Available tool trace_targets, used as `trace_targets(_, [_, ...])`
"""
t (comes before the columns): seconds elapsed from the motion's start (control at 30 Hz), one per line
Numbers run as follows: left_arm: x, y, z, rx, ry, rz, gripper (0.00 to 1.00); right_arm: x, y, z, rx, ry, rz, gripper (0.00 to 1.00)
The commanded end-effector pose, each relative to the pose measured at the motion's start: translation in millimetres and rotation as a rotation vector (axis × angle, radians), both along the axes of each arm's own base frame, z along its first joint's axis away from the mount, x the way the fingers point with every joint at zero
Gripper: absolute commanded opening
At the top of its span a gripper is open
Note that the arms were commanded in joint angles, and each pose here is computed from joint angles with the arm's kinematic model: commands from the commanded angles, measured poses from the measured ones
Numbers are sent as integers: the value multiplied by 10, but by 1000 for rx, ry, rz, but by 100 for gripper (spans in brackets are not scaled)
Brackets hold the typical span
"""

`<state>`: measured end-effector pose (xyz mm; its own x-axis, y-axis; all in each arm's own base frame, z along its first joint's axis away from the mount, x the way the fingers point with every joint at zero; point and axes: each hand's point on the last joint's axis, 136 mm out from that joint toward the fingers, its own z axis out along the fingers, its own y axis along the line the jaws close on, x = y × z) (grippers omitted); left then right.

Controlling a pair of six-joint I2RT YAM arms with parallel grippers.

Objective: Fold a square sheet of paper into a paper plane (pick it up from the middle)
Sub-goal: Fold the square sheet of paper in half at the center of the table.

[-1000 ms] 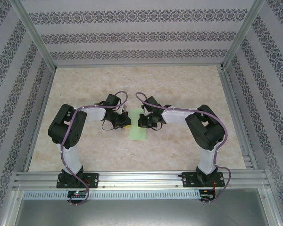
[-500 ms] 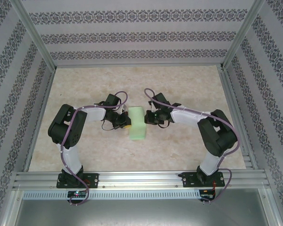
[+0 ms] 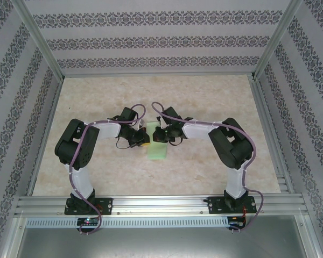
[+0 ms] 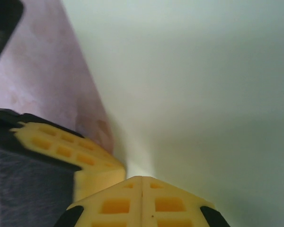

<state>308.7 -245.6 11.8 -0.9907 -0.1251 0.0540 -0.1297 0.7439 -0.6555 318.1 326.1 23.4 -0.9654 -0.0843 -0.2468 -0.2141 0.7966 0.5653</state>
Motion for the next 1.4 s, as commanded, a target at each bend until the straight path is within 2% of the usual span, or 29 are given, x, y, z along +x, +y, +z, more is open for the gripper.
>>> trace_targets(0.0, [-589,578,-804,352,217,23,0,78,-56,-89,13,2,-18,0])
trace_targets(0.23, [-648,610,-842,360,227,22,0,135,-480,-297,-14,22,-105,0])
trace_targets(0.57, [-678,631,-861,366,230,24,0,377,-882,-237,-39,-9,-208,0])
trace_targets(0.8, [-654,595,-838,351,222,19,0,472,-667,495,78,-134,-186,0])
trace_targets(0.87, [-651,591,-832,349,222,18,0,446,-578,588,97,-143,-160,0])
trace_targets(1.13, [-649,588,-827,350,221,17,0,263,-35,279,100,-58,-23,0])
trace_targets(1.37, [-657,587,-834,350,222,11,0,328,-27,-8,69,-16,-32,0])
